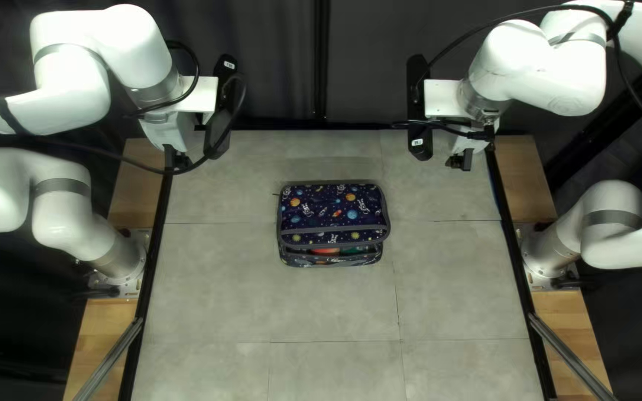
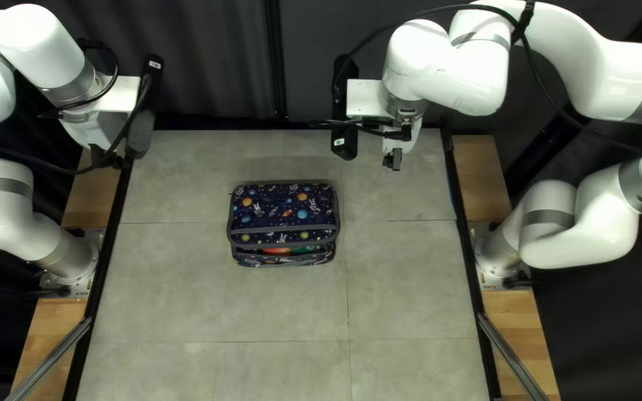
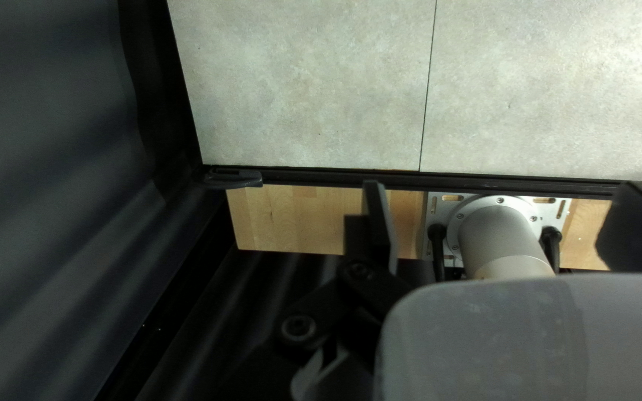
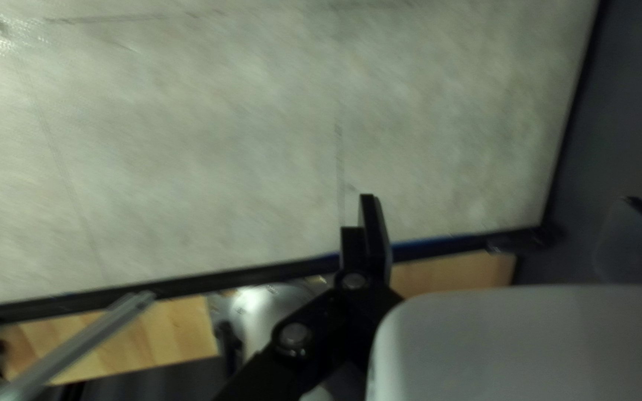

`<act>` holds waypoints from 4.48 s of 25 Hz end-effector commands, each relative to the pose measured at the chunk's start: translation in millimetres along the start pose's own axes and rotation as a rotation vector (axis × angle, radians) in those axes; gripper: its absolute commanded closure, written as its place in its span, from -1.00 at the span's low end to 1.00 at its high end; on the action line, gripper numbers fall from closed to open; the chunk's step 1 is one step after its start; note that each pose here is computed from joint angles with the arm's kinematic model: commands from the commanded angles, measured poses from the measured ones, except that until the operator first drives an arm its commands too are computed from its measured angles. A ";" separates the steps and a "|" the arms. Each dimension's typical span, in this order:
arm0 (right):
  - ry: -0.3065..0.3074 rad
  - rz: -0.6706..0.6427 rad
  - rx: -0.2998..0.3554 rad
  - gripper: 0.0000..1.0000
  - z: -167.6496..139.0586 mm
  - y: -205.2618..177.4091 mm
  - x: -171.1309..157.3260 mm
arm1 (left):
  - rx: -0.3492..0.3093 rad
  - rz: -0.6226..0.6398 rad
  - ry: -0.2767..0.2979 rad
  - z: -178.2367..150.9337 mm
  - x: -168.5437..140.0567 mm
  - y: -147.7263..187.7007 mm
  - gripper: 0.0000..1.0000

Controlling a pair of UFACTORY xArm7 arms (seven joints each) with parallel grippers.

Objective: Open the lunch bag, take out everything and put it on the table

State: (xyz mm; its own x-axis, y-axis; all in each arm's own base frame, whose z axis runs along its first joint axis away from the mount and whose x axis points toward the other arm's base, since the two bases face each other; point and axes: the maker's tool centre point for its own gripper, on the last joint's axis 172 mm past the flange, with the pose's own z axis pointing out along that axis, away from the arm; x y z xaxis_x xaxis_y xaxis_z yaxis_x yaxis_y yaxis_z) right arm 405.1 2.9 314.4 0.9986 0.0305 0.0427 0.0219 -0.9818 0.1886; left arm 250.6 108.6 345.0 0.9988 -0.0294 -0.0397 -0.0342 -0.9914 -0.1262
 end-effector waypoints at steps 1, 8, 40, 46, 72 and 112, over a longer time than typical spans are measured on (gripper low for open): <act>0.016 -0.019 0.026 -1.00 10.8 -23.8 14.8 | 0.000 0.000 0.000 0.0 0.0 0.0 -1.00; 0.016 -0.019 0.026 -1.00 10.8 -23.8 14.8 | 0.000 0.000 0.000 0.0 0.0 0.0 -1.00; 0.049 -0.054 -0.363 -1.00 177.5 -15.6 80.3 | 0.000 0.000 0.000 0.0 0.0 0.0 -1.00; 0.058 -0.042 -0.422 -1.00 176.3 -12.8 78.7 | 0.000 0.000 0.000 0.0 0.0 0.0 -1.00; 0.062 -0.031 -0.455 -1.00 207.2 -4.8 87.9 | 0.000 0.000 0.000 0.0 0.0 0.0 -1.00; 0.065 0.051 -0.421 1.00 143.4 26.5 91.4 | 0.000 0.000 0.000 0.0 0.0 0.0 -1.00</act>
State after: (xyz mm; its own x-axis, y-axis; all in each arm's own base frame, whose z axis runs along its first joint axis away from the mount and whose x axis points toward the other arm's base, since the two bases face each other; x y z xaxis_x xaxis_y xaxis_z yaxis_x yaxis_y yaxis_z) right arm 502.8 -34.7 179.5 0.9916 0.0184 0.1280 -0.0582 -0.8200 0.5694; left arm 250.6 108.6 345.0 0.9988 -0.0294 -0.0397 -0.0342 -0.9914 -0.1262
